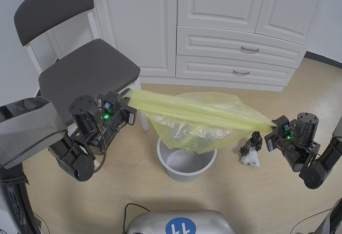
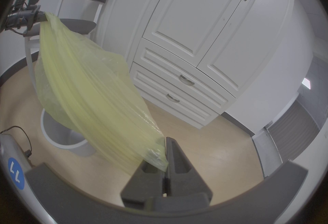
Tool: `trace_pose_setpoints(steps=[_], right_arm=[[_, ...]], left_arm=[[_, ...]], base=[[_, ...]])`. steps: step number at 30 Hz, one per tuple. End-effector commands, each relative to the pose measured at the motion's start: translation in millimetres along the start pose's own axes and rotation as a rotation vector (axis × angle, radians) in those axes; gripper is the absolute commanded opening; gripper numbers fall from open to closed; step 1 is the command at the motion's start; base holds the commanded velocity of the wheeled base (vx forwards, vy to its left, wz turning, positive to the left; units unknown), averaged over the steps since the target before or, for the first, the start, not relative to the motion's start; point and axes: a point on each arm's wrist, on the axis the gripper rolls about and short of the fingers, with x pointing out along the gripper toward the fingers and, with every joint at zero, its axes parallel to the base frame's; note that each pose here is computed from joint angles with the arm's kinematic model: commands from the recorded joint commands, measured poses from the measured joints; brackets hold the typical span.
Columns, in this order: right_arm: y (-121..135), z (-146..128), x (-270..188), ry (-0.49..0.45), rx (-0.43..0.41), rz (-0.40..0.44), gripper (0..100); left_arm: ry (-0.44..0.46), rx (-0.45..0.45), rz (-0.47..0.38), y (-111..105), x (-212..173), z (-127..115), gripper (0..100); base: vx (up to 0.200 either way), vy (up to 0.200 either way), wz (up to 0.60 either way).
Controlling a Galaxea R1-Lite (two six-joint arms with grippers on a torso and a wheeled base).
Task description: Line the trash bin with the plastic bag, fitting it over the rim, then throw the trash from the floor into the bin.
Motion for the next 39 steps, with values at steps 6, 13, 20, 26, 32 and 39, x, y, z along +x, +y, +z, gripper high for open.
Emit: trace_pose_setpoints(steps=[6, 13, 20, 26, 32, 39], right_arm=[[-0.9, 3.7, -0.3, -0.191, 0.041, 0.09, 0], [-2.4, -2.4, -7.3, -0.253, -0.011, 0.244, 0], [-1.5, -2.4, -9.1, -0.296, -0.016, 0.33, 0], [4.9, -0.6, -4.5, -0.304, -0.014, 0.347, 0], [21.6, 8.9, 0.3, -0.328, 0.066, 0.4, 0], [46.6, 29.9, -7.1, -0.368, 0.239, 0.504, 0]], left_arm=[[-0.024, -0.005, -0.011, -1.2, 7.3, -2.0, 0], [-0.052, -0.01, -0.084, -2.7, 6.1, -1.3, 0], [-0.074, -0.016, -0.088, -5.4, 12.1, 0.6, 0], [-0.106, -0.055, -0.136, -26.1, 17.2, 5.8, 0], [-0.138, -0.232, -0.261, -72.1, 9.7, 24.7, 0], [-0.161, -0.362, -0.341, -100.8, 2.3, 41.8, 0]], base=[[0.0, 0.0, 0.0], [0.0, 0.0, 0.0], [0.0, 0.0, 0.0], [0.0, 0.0, 0.0], [0.0, 0.0, 0.0], [0.0, 0.0, 0.0]])
